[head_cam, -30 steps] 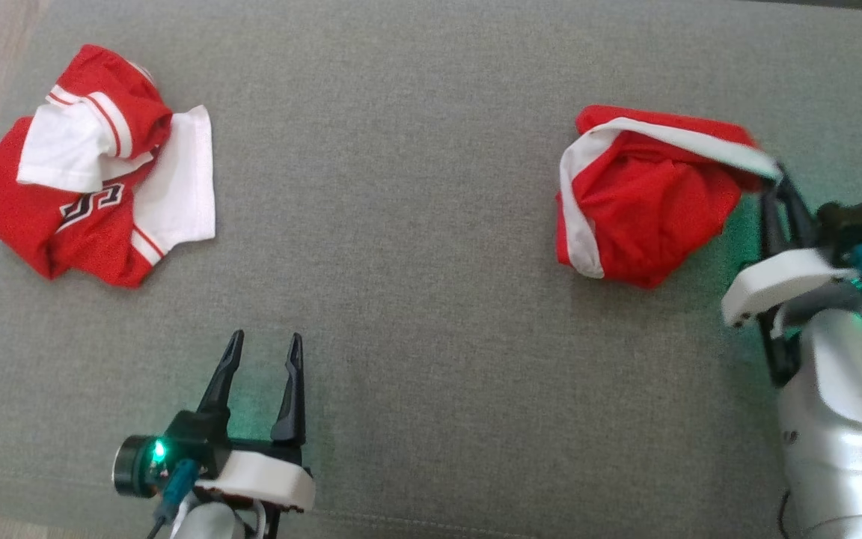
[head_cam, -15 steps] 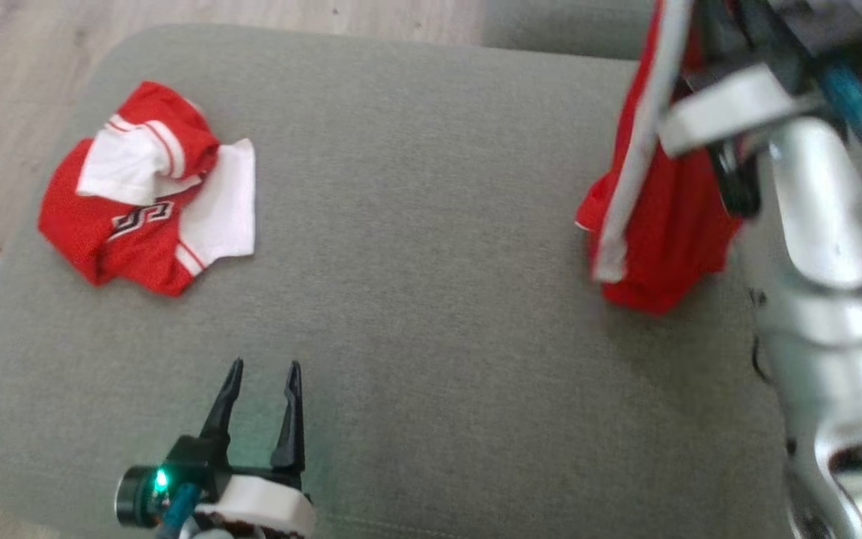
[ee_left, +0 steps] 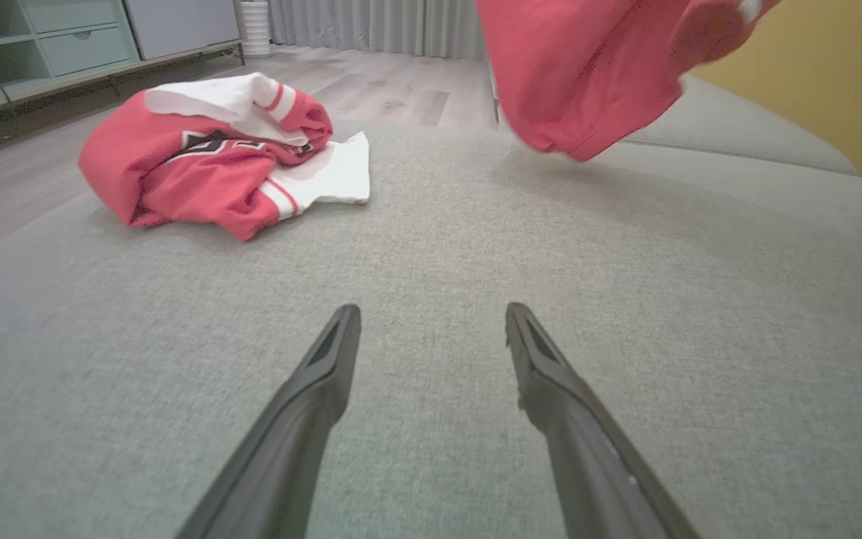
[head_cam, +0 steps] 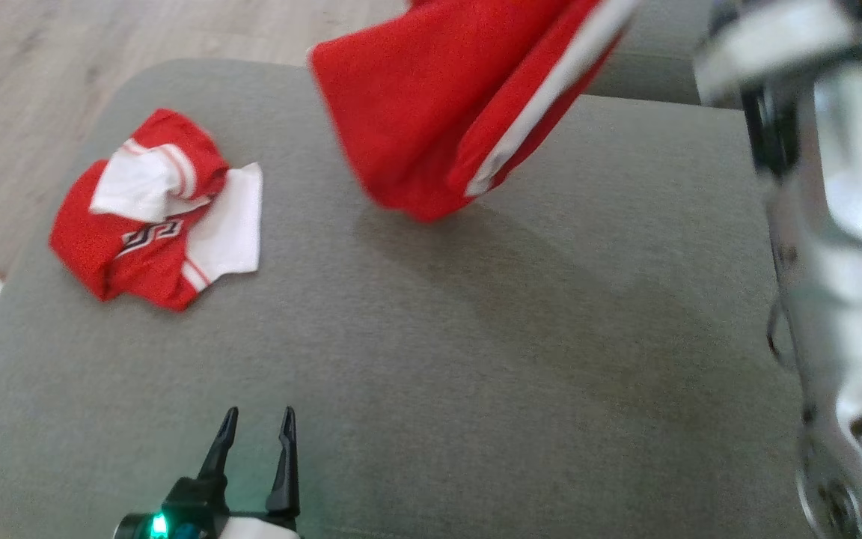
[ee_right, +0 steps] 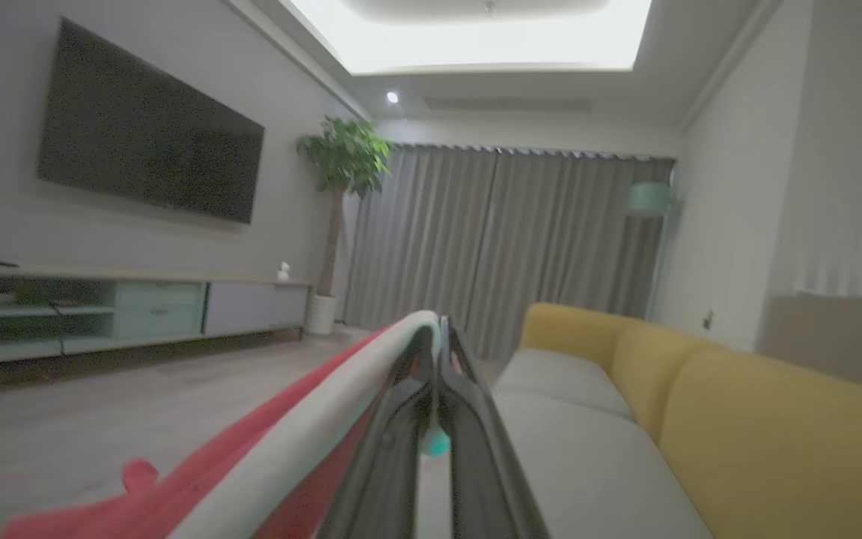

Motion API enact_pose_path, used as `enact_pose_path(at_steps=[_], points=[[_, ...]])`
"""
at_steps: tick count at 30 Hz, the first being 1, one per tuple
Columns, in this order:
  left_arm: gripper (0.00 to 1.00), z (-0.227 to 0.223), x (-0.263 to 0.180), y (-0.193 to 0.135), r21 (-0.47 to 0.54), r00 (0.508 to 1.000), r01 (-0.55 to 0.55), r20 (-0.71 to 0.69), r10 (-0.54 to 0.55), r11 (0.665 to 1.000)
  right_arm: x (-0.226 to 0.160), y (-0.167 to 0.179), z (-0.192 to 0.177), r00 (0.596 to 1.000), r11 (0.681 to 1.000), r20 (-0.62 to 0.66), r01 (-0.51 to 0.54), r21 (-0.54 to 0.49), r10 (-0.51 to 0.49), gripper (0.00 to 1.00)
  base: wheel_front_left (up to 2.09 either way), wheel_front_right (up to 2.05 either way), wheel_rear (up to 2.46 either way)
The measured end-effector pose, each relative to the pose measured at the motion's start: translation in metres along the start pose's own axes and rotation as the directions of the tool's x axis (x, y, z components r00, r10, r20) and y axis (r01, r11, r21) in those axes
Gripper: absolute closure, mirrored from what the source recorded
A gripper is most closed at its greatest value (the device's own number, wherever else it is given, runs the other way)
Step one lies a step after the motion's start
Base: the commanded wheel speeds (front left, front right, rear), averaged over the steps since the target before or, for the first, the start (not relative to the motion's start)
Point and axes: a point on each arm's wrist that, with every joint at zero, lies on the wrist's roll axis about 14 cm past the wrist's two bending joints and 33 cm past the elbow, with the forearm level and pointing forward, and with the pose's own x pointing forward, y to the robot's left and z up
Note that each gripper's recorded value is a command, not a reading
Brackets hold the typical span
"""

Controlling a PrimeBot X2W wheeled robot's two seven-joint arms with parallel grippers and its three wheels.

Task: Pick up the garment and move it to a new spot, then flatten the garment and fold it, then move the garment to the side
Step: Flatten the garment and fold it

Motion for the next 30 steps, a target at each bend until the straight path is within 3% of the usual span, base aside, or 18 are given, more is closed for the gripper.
enact_pose_path(at_steps=[3,6,7,8,9,12,14,20,30], points=[[0.0,0.002,0.005,-0.006,0.007,1.0,0.023,0.002,-0.023,1.0,-0.04,-0.031,-0.058,0.983,0.997,-0.163,0.076,-0.02,-0.079,1.0,0.0,0.0,0.0],[0.0,0.001,0.013,-0.018,0.025,0.998,0.069,-0.007,-0.069,0.997,-0.127,-0.077,-0.138,0.892,0.98,-0.406,0.186,-0.075,-0.2,1.0,0.0,0.0,0.0],[0.0,0.001,0.017,-0.021,0.029,0.997,0.083,-0.009,-0.082,0.996,-0.158,-0.086,-0.159,0.848,0.973,-0.477,0.213,-0.092,-0.231,0.73,0.0,0.0,0.0],[0.0,0.003,0.021,-0.025,0.032,0.995,0.097,-0.008,-0.097,0.995,-0.19,-0.092,-0.179,0.8,0.966,-0.544,0.233,-0.108,-0.254,0.04,0.0,0.0,0.0],[0.0,0.005,0.025,-0.03,0.035,0.994,0.112,-0.005,-0.112,0.993,-0.22,-0.095,-0.195,0.751,0.96,-0.601,0.255,-0.117,-0.273,0.0,0.0,0.0,0.0],[0.0,0.011,0.041,-0.047,0.057,0.985,0.171,0.004,-0.172,0.984,-0.292,-0.092,-0.22,0.643,0.943,-0.7,0.302,-0.139,-0.31,0.0,0.0,0.0,0.0],[0.0,0.012,0.046,-0.055,0.06,0.981,0.195,0.003,-0.195,0.979,-0.296,-0.088,-0.215,0.655,0.938,-0.684,0.318,-0.136,-0.322,0.0,0.0,0.0,0.0],[0.0,0.013,0.061,-0.086,0.045,0.956,0.292,-0.002,-0.292,0.955,-0.273,-0.071,-0.186,0.754,0.94,-0.579,0.333,-0.073,-0.312,0.0,0.0,0.0,0.0],[0.0,0.029,0.117,-0.176,-0.033,0.844,0.537,0.026,-0.536,0.843,-0.28,-0.05,-0.204,0.75,0.93,-0.605,0.365,0.044,-0.266,0.0,0.0,0.0,0.0]])
